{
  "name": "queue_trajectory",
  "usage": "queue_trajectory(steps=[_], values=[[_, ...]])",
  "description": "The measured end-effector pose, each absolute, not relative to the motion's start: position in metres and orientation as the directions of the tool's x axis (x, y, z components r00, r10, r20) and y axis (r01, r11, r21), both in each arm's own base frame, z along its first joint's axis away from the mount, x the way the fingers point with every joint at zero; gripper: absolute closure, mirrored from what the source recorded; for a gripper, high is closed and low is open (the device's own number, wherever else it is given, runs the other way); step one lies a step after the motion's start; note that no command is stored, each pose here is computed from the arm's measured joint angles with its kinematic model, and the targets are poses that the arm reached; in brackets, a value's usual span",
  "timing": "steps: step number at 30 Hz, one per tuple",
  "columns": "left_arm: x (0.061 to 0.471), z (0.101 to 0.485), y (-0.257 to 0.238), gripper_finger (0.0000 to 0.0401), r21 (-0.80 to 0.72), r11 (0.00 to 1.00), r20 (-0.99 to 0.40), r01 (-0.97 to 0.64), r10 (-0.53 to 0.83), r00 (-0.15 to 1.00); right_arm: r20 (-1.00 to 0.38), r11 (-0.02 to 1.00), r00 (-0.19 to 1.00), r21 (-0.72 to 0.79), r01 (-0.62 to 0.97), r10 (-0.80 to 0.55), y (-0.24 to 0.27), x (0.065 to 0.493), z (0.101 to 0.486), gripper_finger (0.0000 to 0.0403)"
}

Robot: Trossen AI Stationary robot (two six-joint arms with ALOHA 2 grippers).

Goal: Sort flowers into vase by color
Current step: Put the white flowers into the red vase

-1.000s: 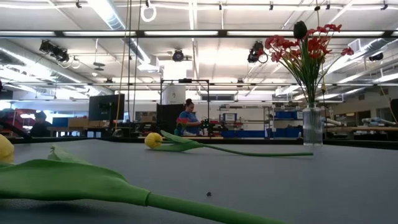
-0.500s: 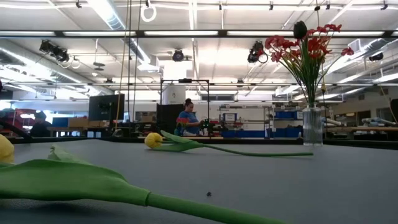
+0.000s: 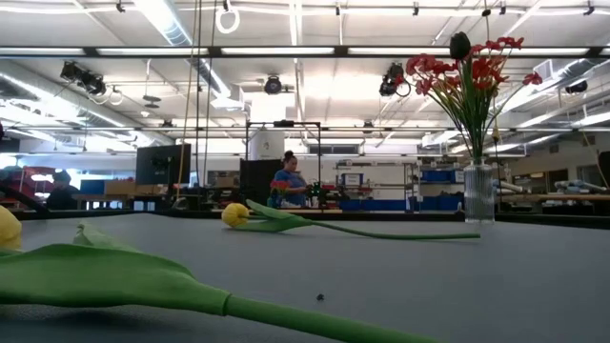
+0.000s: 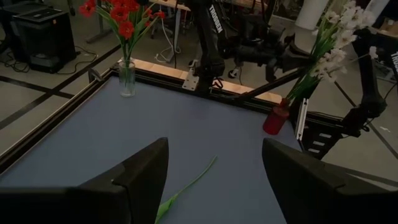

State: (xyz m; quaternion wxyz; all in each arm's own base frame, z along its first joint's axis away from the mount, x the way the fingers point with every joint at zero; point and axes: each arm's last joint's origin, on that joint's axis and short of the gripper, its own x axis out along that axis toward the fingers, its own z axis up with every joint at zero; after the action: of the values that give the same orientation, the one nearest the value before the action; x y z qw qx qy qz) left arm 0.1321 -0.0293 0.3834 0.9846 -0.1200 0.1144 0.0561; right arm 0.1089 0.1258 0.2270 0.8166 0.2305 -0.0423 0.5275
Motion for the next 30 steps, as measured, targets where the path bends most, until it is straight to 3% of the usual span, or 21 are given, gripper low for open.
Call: queue_trajectory(steps=[14,24,30], values=[[0.132,0.383,-0.029,0.0136,-0.223,0.965,-0.239,-0.138,0.083,0.968,0.228,0.303,0.371,0.285,-0.909,0.900,0.132,0.104,0.219,0.0274],[0.132,0.383,-0.029,0.0136,-0.223,0.965,-0.239,-0.138,0.083,0.968,0.205,0.196,0.269,0.319,-0.927,0.941,0.134,0.101,0.217,0.0206],[0.132,0.383,-0.029,0.0136,-0.223,0.965,-0.239,-0.138,0.083,0.967,0.165,0.133,0.208,0.375,-0.918,0.964,0.135,0.100,0.214,0.0194]])
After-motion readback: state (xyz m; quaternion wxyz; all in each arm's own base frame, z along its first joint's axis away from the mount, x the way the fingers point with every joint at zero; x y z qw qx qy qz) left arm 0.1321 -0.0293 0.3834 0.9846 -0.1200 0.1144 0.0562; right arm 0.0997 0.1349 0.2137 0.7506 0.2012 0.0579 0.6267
